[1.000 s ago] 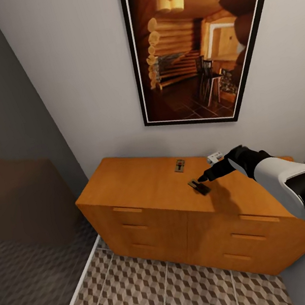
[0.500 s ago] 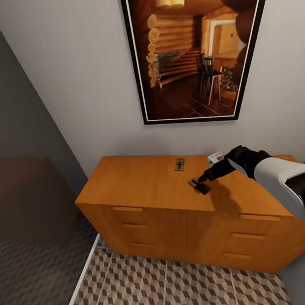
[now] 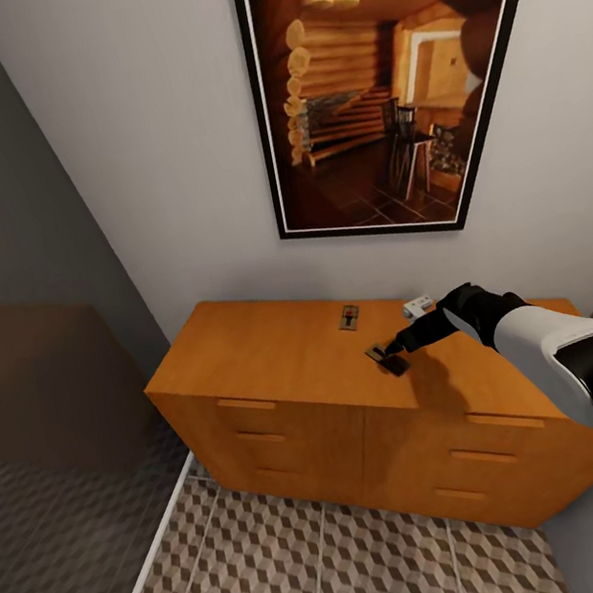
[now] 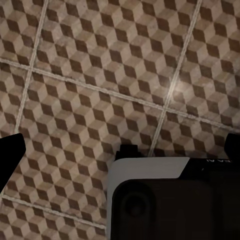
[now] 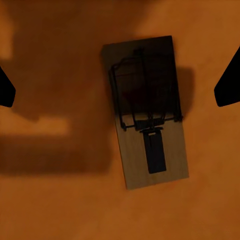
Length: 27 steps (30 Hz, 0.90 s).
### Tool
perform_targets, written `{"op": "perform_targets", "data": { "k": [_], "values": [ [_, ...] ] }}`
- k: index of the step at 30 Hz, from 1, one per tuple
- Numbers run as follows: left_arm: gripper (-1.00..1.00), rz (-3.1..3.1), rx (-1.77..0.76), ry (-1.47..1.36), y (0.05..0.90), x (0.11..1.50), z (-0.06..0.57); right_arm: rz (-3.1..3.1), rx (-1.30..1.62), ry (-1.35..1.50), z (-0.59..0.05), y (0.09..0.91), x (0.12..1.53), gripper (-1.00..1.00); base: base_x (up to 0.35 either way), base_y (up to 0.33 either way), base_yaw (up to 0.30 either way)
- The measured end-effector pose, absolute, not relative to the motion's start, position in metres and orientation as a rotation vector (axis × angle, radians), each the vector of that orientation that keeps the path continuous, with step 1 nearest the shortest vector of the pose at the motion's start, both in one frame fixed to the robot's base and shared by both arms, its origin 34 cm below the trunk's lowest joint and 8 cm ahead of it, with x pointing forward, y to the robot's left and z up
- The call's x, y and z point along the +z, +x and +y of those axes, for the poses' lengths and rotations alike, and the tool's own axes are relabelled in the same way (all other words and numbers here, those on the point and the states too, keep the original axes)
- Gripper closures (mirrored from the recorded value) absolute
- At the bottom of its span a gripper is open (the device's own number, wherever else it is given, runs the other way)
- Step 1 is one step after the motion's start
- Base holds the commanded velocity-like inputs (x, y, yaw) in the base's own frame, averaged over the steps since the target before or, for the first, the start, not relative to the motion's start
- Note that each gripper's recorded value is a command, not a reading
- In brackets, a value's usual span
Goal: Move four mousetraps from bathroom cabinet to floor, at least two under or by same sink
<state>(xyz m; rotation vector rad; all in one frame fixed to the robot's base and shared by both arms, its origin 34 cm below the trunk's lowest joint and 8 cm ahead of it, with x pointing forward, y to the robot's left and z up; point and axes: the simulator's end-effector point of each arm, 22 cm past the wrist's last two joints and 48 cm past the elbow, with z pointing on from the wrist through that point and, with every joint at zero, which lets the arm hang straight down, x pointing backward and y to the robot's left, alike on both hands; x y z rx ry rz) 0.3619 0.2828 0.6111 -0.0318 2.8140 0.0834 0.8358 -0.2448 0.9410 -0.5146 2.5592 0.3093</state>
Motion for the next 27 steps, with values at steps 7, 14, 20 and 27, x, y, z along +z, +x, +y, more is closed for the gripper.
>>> {"op": "perform_targets", "data": {
  "k": [7,14,20,27],
  "values": [
    [-1.0,2.821,0.084,-0.031,0.3593,0.6095,0.2828,2.566,0.312,-0.514,-0.2447,0.8353,0.9361,-1.0,0.0,0.0,0.0],
    [-1.0,2.822,0.084,-0.031,0.3588,0.6091,0.2828,2.567,0.313,-0.514,-0.2446,0.8351,0.9352,-1.0,0.0,0.0,0.0],
    [-1.0,2.822,0.084,-0.032,0.3587,0.6091,0.2828,2.567,0.313,-0.515,-0.2444,0.835,0.935,-1.0,0.0,0.0,0.0],
    [-1.0,2.825,0.084,-0.031,0.3575,0.6083,0.2828,2.57,0.314,-0.515,-0.2441,0.8348,0.9326,-1.0,0.0,0.0,0.0]
  ]
}}
